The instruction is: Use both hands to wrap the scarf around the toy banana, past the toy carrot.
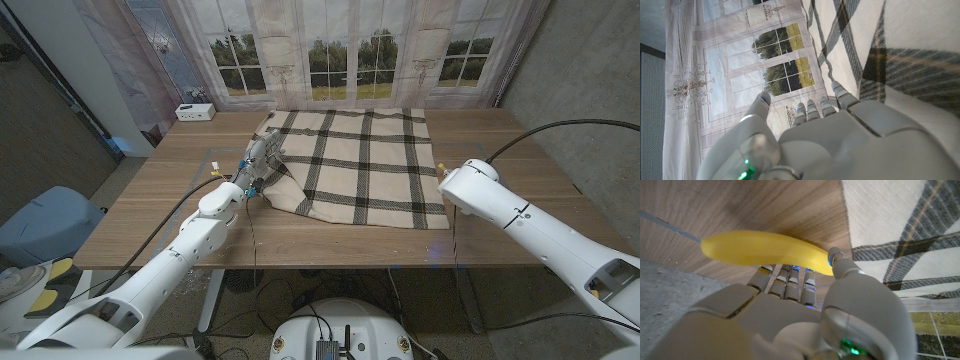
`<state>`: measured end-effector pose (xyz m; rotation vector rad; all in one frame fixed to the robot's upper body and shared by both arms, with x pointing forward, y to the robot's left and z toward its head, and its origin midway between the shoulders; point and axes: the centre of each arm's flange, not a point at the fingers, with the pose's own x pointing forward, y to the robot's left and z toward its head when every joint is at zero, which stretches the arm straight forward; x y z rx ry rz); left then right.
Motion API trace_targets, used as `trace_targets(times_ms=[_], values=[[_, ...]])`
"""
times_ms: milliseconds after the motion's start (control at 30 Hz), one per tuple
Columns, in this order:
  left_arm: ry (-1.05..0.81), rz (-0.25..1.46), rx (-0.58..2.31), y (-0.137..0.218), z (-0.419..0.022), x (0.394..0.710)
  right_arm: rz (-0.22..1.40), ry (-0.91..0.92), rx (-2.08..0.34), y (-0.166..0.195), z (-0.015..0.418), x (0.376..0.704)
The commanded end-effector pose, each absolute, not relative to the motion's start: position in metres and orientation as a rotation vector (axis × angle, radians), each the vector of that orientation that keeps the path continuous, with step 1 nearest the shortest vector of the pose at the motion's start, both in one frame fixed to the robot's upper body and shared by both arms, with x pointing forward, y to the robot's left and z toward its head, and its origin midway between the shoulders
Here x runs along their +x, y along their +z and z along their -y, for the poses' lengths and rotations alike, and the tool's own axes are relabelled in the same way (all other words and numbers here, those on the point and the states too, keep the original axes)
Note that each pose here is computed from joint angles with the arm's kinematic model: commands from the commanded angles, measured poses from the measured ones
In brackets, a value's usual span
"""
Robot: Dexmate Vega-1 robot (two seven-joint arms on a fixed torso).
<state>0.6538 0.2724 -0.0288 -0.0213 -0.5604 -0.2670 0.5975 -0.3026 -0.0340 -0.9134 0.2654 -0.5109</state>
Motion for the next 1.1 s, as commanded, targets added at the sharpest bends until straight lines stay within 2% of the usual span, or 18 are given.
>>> trace_targets(times_ms=[33, 200, 867, 1100], values=[[-0.265, 0.556, -0.021, -0.028, -0.271, 0.655, -0.282, -0.556, -0.965, -0.031, 0.301, 0.607], [-0.263, 0.556, -0.023, -0.029, -0.271, 0.654, -0.269, -0.591, -0.988, -0.03, 0.299, 0.608], [-0.252, 0.561, -0.026, -0.032, -0.272, 0.65, 0.019, -0.789, -1.038, -0.023, 0.285, 0.596], [-0.247, 0.563, -0.027, -0.033, -0.274, 0.648, 0.101, -0.789, -1.06, -0.01, 0.274, 0.597]])
